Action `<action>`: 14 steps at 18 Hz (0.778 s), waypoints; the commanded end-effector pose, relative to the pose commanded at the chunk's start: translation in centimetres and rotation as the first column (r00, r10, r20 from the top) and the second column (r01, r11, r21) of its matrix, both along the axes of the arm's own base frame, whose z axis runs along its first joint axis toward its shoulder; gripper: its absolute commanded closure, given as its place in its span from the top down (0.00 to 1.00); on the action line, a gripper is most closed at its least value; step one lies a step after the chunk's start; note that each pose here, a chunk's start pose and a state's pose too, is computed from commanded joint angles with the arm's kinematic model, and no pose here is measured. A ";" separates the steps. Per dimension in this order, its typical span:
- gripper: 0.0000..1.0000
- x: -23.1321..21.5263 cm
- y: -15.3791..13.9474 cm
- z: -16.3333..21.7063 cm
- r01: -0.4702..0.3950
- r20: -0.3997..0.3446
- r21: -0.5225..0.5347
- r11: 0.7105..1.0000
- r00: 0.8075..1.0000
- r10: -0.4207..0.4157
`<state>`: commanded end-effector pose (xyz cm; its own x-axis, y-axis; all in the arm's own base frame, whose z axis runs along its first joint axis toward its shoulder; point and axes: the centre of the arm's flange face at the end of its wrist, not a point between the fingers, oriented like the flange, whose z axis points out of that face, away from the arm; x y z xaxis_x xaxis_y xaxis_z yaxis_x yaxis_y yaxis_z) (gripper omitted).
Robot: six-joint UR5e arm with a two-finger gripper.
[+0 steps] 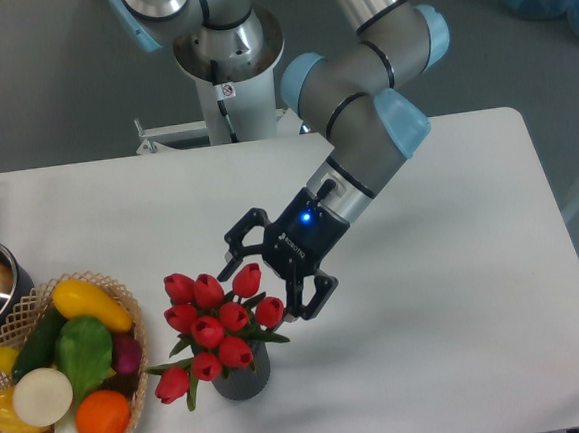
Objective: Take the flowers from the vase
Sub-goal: 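Lower the gripper around the tulip stems just below the blooms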
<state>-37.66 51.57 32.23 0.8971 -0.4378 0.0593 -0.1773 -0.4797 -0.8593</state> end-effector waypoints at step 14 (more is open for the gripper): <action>1.00 2.2 1.9 0.3 0.042 -0.005 0.004 0.999 0.999 -0.042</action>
